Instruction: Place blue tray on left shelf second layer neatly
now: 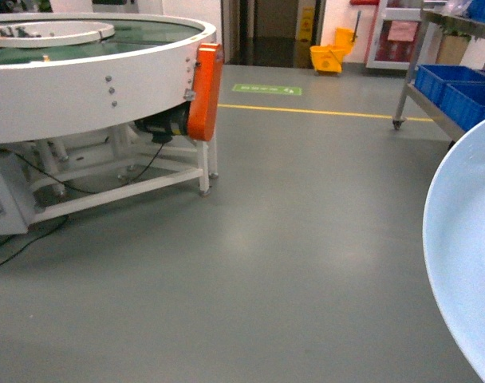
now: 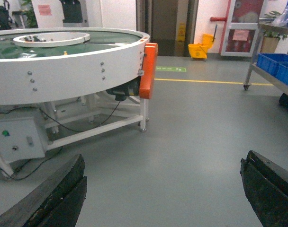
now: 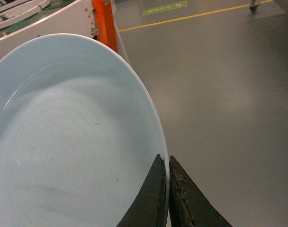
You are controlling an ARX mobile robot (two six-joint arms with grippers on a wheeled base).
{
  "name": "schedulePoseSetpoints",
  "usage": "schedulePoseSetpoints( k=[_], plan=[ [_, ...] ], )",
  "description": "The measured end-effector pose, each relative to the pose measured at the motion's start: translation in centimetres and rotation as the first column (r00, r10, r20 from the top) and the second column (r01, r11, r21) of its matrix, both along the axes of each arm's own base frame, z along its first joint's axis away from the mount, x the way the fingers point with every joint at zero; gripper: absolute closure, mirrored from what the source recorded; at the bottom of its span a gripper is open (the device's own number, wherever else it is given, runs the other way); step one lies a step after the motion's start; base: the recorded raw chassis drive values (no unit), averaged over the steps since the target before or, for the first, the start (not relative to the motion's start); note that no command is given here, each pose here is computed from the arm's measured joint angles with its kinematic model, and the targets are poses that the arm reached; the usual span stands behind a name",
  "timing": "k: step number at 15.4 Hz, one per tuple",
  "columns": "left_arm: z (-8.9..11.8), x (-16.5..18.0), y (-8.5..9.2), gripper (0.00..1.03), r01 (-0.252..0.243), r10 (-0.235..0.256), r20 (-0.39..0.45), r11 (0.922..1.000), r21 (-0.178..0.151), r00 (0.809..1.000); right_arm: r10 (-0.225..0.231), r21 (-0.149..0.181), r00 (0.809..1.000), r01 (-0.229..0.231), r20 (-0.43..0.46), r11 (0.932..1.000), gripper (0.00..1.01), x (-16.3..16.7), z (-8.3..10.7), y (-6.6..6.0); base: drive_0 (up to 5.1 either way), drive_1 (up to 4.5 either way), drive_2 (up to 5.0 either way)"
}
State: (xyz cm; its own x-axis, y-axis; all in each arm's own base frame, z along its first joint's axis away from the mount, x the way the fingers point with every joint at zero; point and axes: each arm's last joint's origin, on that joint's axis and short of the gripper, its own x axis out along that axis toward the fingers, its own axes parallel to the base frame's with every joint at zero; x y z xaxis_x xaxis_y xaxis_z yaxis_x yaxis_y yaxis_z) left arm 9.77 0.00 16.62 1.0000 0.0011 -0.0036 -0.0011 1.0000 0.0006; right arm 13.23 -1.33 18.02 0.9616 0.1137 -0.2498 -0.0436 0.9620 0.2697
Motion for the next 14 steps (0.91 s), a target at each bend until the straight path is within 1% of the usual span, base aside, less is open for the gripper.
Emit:
schedulePoseSetpoints(
  k=[14],
  plan=[
    [-0.01, 0.0, 0.0, 0.05, 0.001, -0.001, -0.001, 1.0, 0.0, 1.0, 0.0, 0.001, 1.0, 0.0, -0.005, 1.0, 0.99, 0.0, -0.04, 0.0, -1.5, 2.72, -5.8]
  ],
)
